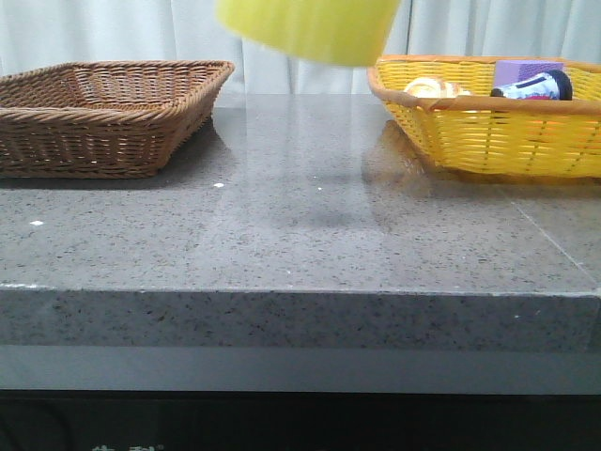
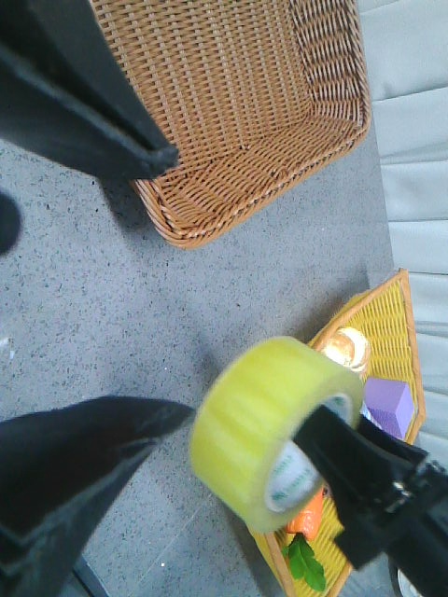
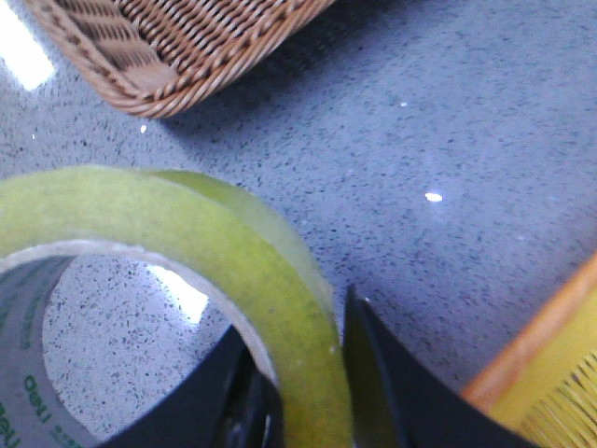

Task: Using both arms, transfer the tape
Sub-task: 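Lift the tape roll with the right gripper and set it between baskets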

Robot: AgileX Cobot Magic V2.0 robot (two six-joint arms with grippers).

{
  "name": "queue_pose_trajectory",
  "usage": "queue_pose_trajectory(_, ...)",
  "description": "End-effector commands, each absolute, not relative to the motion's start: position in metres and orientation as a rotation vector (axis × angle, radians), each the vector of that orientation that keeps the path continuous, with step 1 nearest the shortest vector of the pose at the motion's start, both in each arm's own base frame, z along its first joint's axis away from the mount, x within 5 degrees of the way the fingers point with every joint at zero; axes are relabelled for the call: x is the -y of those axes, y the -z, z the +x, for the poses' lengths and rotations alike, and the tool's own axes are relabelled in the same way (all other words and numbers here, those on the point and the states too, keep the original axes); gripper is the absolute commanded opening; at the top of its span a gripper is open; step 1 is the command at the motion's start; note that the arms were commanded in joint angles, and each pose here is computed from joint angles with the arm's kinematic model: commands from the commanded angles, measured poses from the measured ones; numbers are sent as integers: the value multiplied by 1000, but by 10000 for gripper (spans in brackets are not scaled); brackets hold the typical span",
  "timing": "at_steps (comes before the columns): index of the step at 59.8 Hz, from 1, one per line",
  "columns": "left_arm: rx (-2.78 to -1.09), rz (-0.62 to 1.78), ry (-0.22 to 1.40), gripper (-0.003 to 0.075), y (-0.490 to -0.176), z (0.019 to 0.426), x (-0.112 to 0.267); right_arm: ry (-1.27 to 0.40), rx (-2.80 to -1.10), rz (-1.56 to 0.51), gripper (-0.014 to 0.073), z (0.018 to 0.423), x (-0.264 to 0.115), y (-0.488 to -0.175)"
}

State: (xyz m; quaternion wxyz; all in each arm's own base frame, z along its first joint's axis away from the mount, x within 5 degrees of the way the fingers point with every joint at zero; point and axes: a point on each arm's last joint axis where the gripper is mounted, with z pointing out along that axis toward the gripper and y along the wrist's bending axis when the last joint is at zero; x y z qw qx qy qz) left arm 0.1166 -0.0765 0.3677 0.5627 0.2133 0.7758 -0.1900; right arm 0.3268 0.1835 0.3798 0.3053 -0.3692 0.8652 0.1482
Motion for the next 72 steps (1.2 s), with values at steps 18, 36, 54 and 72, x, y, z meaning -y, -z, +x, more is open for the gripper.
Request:
queue_pose_trajectory(18, -1733, 474, 483, 492, -384, 116, 78, -342, -2142, -942, 192, 323, -200, -387)
queue_pose_trajectory(36, -1733, 474, 483, 492, -384, 116, 78, -266, -2258, -982, 192, 351, -210, -356)
queue_pose_trajectory(54, -1733, 474, 483, 492, -384, 116, 78, -214, -2314, -1027, 195, 377, -222, -335)
queue_pose_trajectory(72, -1733, 474, 483, 492, -384, 116, 78, -210, -2339, -1042, 454, 381, -224, -329)
